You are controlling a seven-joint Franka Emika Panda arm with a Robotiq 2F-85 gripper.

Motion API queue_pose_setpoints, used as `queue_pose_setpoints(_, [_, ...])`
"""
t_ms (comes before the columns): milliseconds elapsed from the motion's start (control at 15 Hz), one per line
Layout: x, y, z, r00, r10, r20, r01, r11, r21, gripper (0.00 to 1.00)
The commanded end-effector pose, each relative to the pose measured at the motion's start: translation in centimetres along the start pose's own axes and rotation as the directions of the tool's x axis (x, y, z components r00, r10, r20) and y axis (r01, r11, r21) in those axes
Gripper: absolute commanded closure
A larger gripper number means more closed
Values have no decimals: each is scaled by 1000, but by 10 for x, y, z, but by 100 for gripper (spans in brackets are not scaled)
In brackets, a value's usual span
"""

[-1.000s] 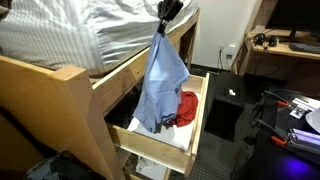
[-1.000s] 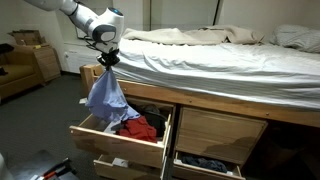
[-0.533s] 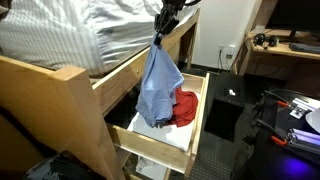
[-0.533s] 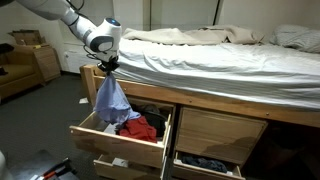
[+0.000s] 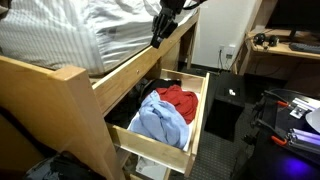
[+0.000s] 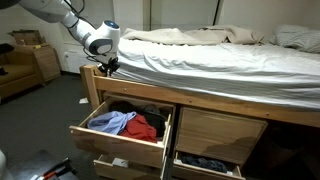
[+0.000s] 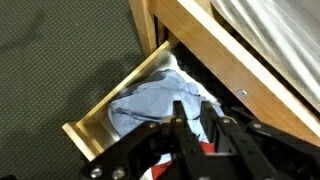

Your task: Open the left top drawer then put the blue shirt in and out of the drawer then close the top left drawer

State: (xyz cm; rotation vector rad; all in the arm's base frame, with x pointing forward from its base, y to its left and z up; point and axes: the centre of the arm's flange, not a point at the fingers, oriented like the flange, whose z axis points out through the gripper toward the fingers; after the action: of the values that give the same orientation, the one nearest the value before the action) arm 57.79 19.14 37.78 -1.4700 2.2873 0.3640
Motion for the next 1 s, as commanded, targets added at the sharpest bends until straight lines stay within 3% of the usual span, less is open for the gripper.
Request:
queue_pose_setpoints(0, [0, 0, 0, 1000, 0, 0, 0, 1000, 0, 75])
queue_pose_setpoints(533, [0, 0, 0, 1000, 0, 0, 0, 1000, 1, 75])
queue_pose_setpoints(600, [0, 0, 0, 1000, 0, 0, 0, 1000, 1, 50])
queue_pose_setpoints(733, [21, -27, 44, 996, 81, -25, -83, 989, -124, 43])
queue_pose_setpoints(933, [61, -40, 111, 979, 178, -96, -197, 949, -246, 22])
